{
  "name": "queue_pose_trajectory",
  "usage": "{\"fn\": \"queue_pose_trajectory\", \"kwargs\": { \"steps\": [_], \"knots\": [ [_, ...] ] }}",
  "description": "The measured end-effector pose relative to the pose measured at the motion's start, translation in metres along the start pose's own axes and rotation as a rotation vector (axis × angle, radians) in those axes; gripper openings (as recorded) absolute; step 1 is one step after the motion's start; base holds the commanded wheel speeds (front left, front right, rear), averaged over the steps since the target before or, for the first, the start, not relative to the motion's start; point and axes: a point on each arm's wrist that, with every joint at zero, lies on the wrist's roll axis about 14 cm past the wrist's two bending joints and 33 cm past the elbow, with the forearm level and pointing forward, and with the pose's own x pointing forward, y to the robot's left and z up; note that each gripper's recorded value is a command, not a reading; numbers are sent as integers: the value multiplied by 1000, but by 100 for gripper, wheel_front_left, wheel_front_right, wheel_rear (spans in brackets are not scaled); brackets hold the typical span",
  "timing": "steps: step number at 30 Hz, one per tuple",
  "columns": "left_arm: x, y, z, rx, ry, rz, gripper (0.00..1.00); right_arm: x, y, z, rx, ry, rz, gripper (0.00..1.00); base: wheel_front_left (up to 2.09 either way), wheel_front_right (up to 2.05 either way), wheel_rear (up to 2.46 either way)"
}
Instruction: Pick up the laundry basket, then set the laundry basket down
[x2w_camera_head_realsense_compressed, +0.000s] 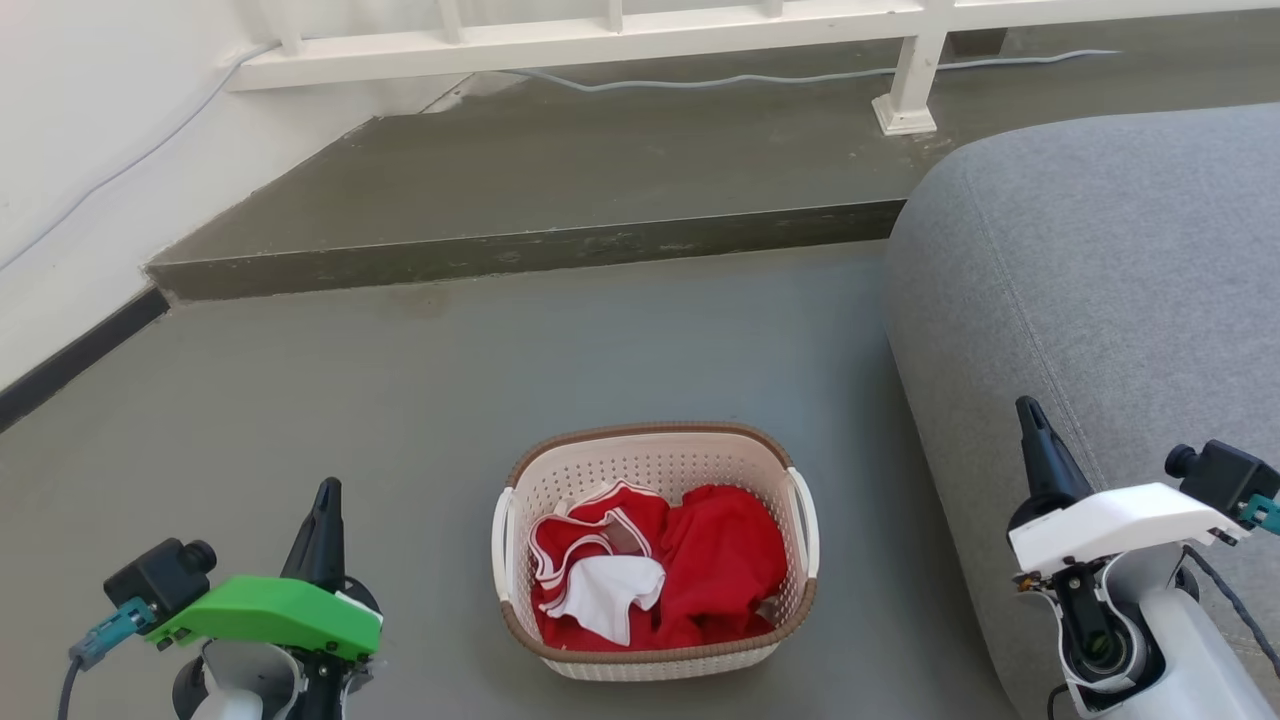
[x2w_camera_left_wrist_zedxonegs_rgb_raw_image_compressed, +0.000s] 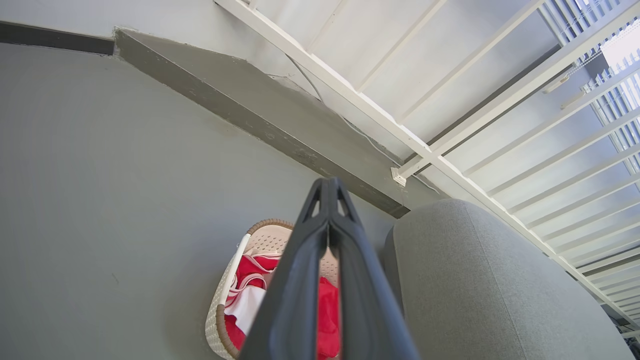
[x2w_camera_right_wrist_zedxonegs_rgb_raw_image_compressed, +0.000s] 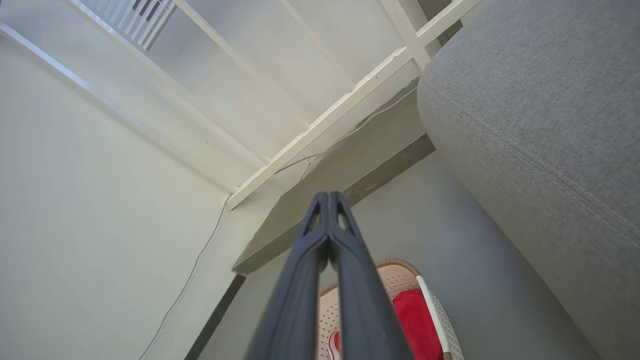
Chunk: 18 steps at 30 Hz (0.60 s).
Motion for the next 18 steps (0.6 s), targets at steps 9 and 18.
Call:
{"fn": "queue_pose_trajectory", "kwargs": {
  "steps": [9,18],
  "knots": [
    [-1,5,6,-112,-4,18,0,1,-5,4,117,2,-17,0,0,0,0],
    [-2,10,12,-213,-16,27,0,2,-8,8,242,-4,-24,0,0,0,0]
  ]
}}
